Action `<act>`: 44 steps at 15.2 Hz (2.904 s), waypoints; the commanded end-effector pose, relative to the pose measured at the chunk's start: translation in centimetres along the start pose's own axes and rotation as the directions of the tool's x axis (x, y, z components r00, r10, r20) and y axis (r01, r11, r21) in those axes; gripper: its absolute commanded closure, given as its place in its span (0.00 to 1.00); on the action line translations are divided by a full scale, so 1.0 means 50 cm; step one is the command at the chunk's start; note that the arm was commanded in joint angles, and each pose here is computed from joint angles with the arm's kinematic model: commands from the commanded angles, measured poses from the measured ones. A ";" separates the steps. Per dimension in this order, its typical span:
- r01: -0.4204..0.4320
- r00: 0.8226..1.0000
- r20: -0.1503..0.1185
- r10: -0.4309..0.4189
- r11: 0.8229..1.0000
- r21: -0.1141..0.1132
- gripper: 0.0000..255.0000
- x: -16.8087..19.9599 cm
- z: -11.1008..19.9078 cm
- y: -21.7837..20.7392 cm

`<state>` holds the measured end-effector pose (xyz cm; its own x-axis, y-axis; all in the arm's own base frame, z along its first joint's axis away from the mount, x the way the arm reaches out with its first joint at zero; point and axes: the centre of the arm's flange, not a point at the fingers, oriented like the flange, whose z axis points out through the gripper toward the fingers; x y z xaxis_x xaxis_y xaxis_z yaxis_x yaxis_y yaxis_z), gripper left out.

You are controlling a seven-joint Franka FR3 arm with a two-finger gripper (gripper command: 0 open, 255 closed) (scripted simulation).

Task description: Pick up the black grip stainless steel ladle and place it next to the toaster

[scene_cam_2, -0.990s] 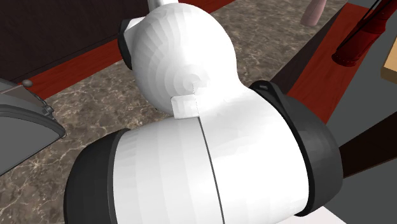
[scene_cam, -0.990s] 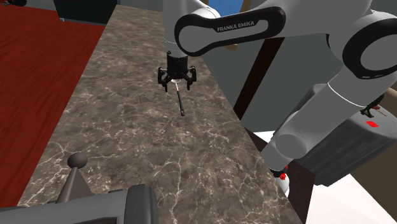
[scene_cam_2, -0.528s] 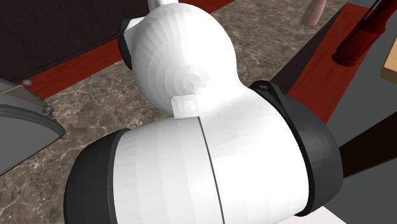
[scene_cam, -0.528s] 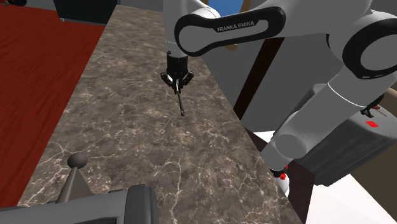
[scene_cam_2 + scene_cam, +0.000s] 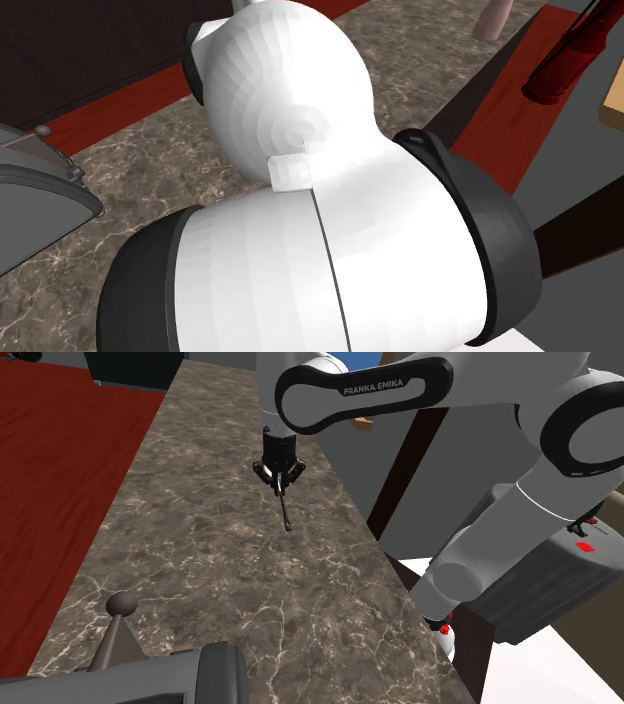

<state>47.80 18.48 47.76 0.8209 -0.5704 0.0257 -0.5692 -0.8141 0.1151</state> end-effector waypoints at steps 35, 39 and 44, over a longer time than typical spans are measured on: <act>0.000 1.000 0.000 0.000 1.000 0.000 1.00 0.010 -0.376 0.043; 0.000 1.000 0.000 0.000 1.000 0.000 1.00 0.011 -0.418 0.048; 0.000 1.000 0.000 0.000 1.000 0.000 1.00 0.012 -0.470 0.054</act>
<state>47.82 18.48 70.96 0.8211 -0.5702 0.0262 -0.5691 -0.8142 0.1148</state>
